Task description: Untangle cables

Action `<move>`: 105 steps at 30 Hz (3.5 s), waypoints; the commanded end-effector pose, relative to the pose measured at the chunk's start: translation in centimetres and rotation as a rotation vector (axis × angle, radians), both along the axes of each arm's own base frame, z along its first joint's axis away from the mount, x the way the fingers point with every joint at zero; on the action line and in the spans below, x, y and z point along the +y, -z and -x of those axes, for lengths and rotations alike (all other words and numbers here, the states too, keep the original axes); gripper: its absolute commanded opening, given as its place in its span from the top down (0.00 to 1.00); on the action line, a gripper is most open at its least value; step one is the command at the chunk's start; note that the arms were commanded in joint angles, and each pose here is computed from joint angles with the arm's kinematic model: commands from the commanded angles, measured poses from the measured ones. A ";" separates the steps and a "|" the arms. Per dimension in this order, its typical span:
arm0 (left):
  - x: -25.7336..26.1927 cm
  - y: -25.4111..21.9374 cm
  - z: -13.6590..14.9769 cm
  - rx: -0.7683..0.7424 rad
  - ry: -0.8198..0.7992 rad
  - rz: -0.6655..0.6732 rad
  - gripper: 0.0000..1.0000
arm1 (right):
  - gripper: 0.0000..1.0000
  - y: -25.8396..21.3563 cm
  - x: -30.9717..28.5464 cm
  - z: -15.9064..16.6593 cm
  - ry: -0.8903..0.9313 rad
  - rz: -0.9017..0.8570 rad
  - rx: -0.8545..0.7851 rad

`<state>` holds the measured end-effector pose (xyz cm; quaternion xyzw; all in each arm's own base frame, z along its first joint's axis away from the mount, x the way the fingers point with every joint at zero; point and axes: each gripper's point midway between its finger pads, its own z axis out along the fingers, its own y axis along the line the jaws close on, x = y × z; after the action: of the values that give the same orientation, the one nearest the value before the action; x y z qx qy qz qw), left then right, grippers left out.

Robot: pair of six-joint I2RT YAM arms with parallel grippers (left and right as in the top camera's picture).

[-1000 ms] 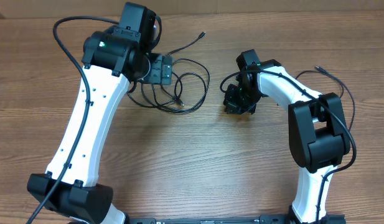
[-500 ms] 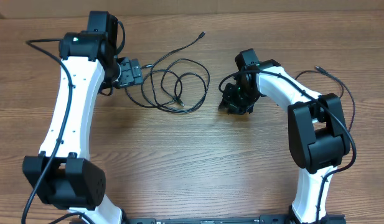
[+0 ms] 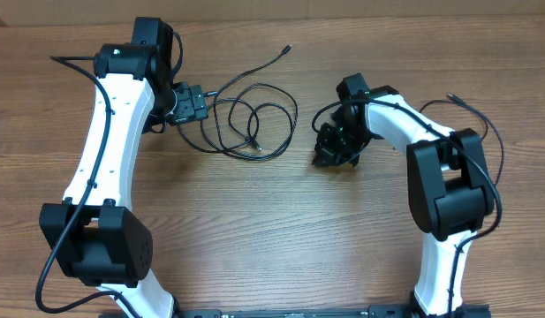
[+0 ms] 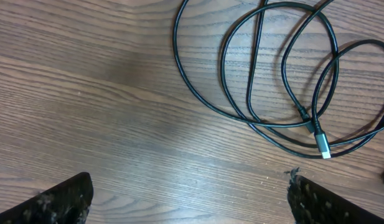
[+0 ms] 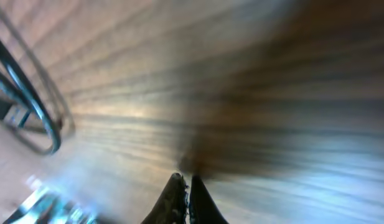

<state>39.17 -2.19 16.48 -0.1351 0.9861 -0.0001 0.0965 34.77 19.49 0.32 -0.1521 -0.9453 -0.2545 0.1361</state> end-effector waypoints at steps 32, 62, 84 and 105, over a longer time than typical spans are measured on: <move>-0.4 0.5 0.0 0.013 -0.010 0.009 0.00 | 0.80 -7.0 16.3 -6.4 0.074 0.144 -0.551; -0.3 0.5 0.0 0.013 -0.011 0.009 0.00 | 0.78 0.2 17.2 -5.7 0.202 0.168 -0.445; -0.3 0.5 0.0 0.013 -0.011 0.009 0.00 | 0.85 -5.4 17.3 -4.5 0.023 -0.020 -0.417; -0.3 0.5 0.0 0.013 -0.011 0.009 0.01 | 0.67 -1.9 15.8 -2.5 0.070 0.164 -0.346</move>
<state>39.18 -2.23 16.48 -0.1350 0.9861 -0.0012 0.0965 37.29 35.63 2.43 -0.1404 -0.9654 -0.2151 -0.0440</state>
